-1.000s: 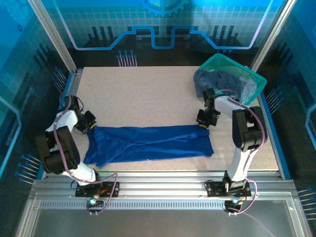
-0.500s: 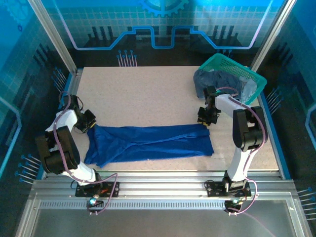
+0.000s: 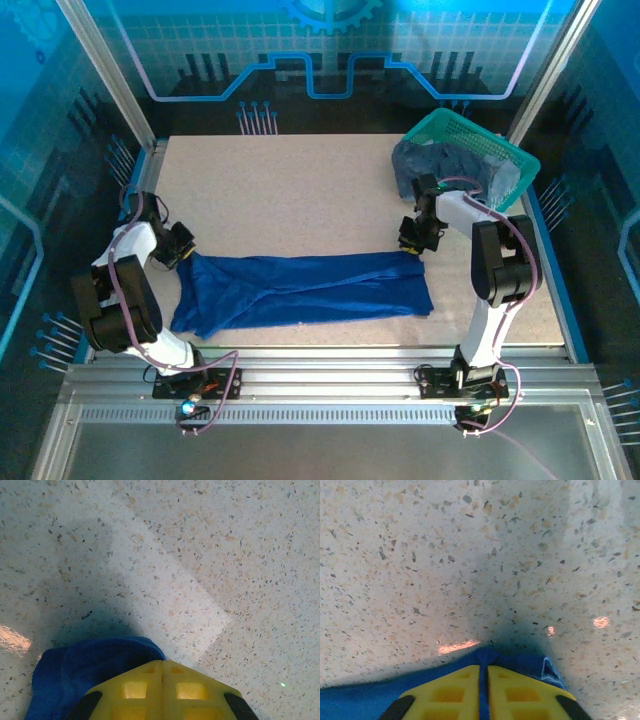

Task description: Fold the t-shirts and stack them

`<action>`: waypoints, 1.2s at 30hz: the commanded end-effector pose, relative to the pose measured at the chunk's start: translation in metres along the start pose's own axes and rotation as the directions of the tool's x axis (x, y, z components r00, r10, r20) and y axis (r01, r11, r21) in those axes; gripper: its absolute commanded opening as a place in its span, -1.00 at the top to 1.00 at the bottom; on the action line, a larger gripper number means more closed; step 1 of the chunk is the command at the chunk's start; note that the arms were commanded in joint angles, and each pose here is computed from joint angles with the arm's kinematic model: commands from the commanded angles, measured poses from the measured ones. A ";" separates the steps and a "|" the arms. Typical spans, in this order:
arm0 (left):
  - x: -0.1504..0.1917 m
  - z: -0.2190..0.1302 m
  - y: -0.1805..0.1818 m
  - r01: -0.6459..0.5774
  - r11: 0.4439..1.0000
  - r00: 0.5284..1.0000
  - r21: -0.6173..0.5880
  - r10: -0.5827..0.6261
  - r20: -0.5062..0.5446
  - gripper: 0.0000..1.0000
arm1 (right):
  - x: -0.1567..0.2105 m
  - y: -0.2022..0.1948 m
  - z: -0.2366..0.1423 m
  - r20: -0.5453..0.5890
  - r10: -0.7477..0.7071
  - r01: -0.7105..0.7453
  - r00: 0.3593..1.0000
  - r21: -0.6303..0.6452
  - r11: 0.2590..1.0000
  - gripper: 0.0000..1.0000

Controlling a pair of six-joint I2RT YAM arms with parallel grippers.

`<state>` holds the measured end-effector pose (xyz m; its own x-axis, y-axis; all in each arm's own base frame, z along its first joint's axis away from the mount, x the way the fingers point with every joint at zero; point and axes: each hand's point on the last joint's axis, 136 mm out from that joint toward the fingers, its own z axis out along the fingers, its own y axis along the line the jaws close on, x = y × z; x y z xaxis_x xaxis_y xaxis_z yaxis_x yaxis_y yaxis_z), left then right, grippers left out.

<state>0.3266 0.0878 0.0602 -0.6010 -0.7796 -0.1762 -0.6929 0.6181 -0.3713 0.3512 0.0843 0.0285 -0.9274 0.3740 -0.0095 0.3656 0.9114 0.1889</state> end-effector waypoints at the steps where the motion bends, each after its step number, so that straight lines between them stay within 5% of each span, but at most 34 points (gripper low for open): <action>1: -0.001 -0.002 -0.005 0.011 1.000 1.000 0.021 -0.010 -0.015 1.00 | 0.006 -0.003 0.001 -0.031 0.011 -0.010 0.999 0.008 1.000 0.81; 6: -0.003 -0.002 -0.006 0.012 1.000 1.000 0.024 -0.012 -0.014 1.00 | 0.004 -0.008 0.003 -0.021 0.007 -0.006 1.000 0.032 0.999 1.00; 20: -0.022 -0.010 -0.001 0.018 0.999 0.999 -0.034 -0.017 0.050 1.00 | -0.028 -0.031 -0.031 0.119 0.057 -0.067 0.991 0.080 0.995 1.00; 36: -0.037 -0.003 0.011 0.029 0.996 0.998 -0.089 -0.023 0.066 1.00 | -0.047 -0.044 -0.046 0.142 0.182 -0.184 0.973 0.001 0.983 1.00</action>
<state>0.3371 0.1060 0.0630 -0.5817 -0.7879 -0.2021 -0.7177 0.6141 -0.3284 0.3697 0.0325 0.0503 -0.8576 0.5066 -0.0889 0.4880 0.8560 0.1706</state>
